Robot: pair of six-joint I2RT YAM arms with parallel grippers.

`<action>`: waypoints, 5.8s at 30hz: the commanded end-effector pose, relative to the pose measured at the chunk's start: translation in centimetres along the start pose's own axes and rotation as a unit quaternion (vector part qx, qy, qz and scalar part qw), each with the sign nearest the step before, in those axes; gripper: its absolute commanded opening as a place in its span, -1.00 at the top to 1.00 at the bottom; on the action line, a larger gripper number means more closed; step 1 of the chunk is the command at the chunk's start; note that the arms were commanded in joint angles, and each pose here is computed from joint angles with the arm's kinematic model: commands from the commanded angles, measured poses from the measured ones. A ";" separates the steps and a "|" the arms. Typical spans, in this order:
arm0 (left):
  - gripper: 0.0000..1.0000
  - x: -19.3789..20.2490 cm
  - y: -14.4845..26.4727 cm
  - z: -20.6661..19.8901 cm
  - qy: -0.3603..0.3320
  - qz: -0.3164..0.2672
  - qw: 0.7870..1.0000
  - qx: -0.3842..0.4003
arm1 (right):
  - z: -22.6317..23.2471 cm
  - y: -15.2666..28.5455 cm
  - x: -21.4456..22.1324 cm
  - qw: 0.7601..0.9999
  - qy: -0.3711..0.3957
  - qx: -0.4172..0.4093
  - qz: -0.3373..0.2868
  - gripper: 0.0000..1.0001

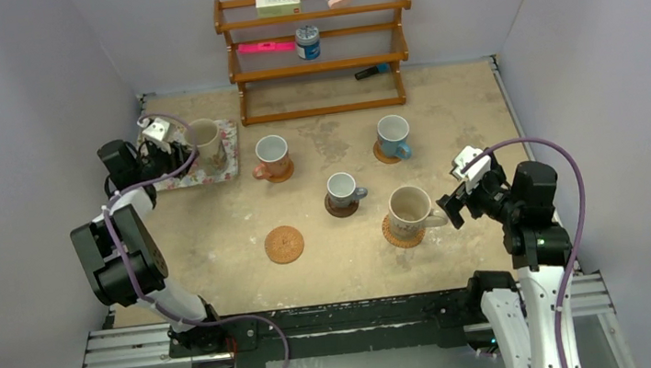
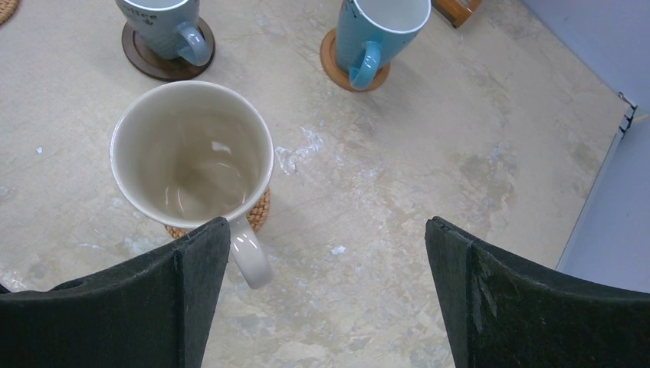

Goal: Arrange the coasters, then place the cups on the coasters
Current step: Place the cup on the tray, then pick up the cup from the tray, then place the cup on the coaster.

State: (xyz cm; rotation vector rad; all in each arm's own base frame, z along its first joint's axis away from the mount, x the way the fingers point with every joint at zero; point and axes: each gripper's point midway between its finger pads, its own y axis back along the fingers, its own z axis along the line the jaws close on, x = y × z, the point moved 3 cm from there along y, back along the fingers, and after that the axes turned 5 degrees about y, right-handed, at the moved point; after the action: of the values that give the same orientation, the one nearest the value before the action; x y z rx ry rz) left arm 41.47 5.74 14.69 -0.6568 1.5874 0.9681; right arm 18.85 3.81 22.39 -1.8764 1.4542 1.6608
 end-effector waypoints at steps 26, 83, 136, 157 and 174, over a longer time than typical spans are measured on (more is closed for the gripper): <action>0.02 0.1 -0.3 2.3 -0.040 0.088 0.995 0.029 | 0.8 0.0 0.0 1.000 0.005 -0.018 -0.008 -0.98; 1.00 -6.2 -0.9 -0.2 -0.058 -0.012 0.998 0.036 | 0.9 0.0 0.1 1.000 0.008 -0.022 -0.009 -0.98; 1.00 -7.6 7.3 -10.3 -0.045 -0.008 0.998 0.052 | 0.9 0.0 0.0 1.000 0.010 -0.023 -0.010 -0.98; 1.00 -4.6 9.5 -15.0 -0.065 0.028 0.986 0.150 | 1.0 0.1 0.0 1.000 0.013 -0.024 -0.012 -0.98; 1.00 -1.2 11.1 -20.5 -0.110 0.015 0.951 0.288 | 1.0 0.0 0.0 1.000 0.013 -0.025 -0.012 -0.98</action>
State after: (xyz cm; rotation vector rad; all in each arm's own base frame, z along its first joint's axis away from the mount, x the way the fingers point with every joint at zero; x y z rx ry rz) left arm 22.43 -4.18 17.69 -0.1031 1.6912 0.7316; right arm 18.43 4.16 21.97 -1.9125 1.4358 1.6796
